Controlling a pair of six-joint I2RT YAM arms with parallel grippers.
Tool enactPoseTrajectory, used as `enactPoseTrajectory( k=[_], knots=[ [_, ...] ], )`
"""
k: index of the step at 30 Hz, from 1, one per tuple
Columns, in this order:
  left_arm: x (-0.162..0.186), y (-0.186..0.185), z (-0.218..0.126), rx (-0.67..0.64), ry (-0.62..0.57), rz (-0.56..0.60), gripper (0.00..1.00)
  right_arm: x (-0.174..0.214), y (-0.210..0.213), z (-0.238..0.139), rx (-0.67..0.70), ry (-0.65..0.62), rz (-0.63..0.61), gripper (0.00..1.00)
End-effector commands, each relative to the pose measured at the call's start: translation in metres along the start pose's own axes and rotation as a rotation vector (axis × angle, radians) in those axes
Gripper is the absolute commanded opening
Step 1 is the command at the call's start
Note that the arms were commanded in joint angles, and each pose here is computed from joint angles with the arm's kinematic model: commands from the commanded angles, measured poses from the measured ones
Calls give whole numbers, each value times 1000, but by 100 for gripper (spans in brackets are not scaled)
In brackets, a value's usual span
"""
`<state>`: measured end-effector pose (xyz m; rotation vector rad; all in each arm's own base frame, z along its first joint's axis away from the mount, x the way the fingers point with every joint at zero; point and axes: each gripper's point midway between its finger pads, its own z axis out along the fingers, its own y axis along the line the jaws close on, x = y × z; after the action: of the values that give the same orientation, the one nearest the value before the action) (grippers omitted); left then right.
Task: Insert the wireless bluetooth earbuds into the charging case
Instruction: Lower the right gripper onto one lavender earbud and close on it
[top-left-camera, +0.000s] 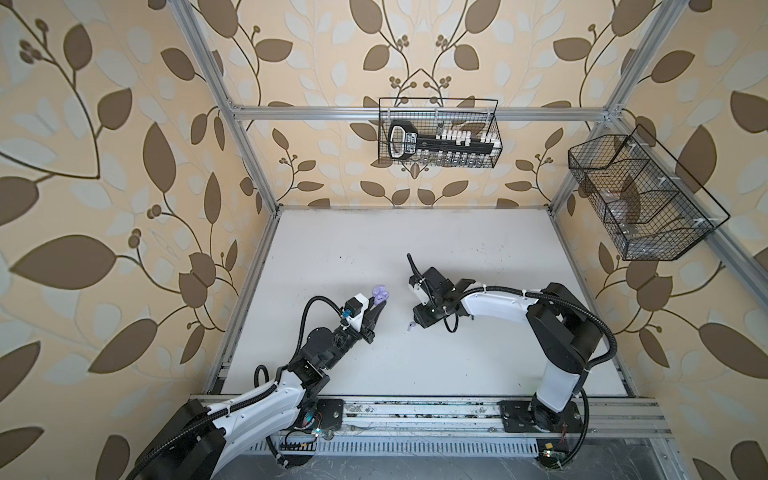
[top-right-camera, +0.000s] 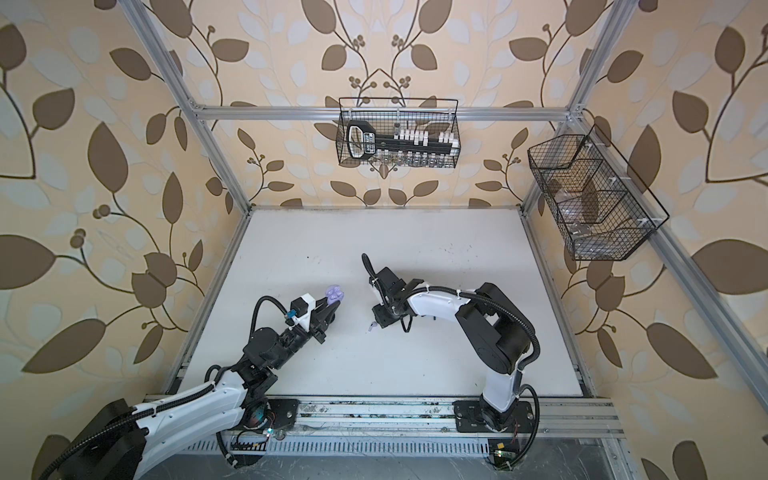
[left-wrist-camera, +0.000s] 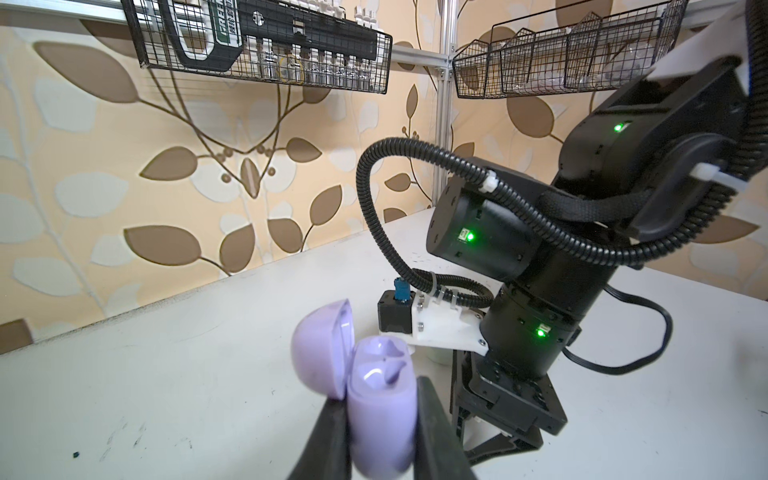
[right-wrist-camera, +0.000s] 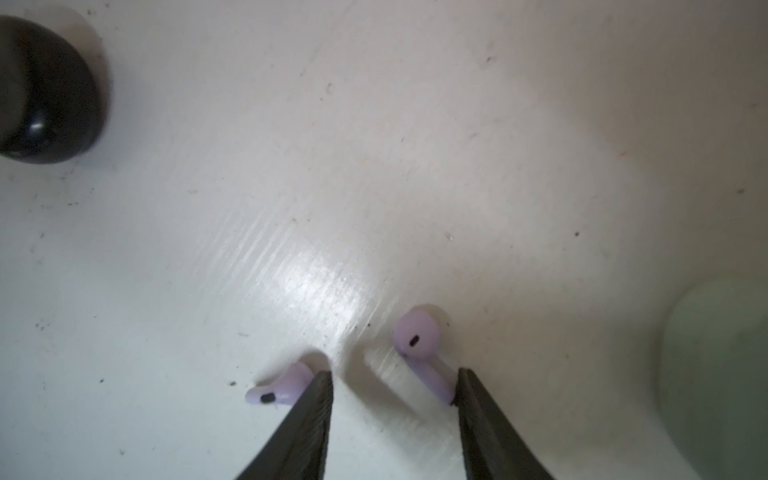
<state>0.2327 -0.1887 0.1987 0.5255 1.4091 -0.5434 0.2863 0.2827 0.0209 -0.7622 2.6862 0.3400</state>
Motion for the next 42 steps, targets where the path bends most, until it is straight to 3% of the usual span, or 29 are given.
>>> enactPoseTrajectory(
  k=[1,10,15,20,34,42],
  knots=[
    [-30,0,3,5,-89,18,0,4,9,1,-27,34,-9,45],
    [-30,-2,5,14,-86,22,0,-2,11,-12,3,-6,-17,37],
    [-29,0,5,4,-82,19,0,-9,6,-19,43,-55,-19,38],
    [-28,0,6,7,-81,16,0,-15,5,-20,112,-95,-56,44],
    [-29,1,5,0,-85,9,0,-16,-8,7,205,-29,-68,46],
    [-31,3,4,-12,-92,7,0,-13,-12,11,211,-9,-62,40]
  ],
)
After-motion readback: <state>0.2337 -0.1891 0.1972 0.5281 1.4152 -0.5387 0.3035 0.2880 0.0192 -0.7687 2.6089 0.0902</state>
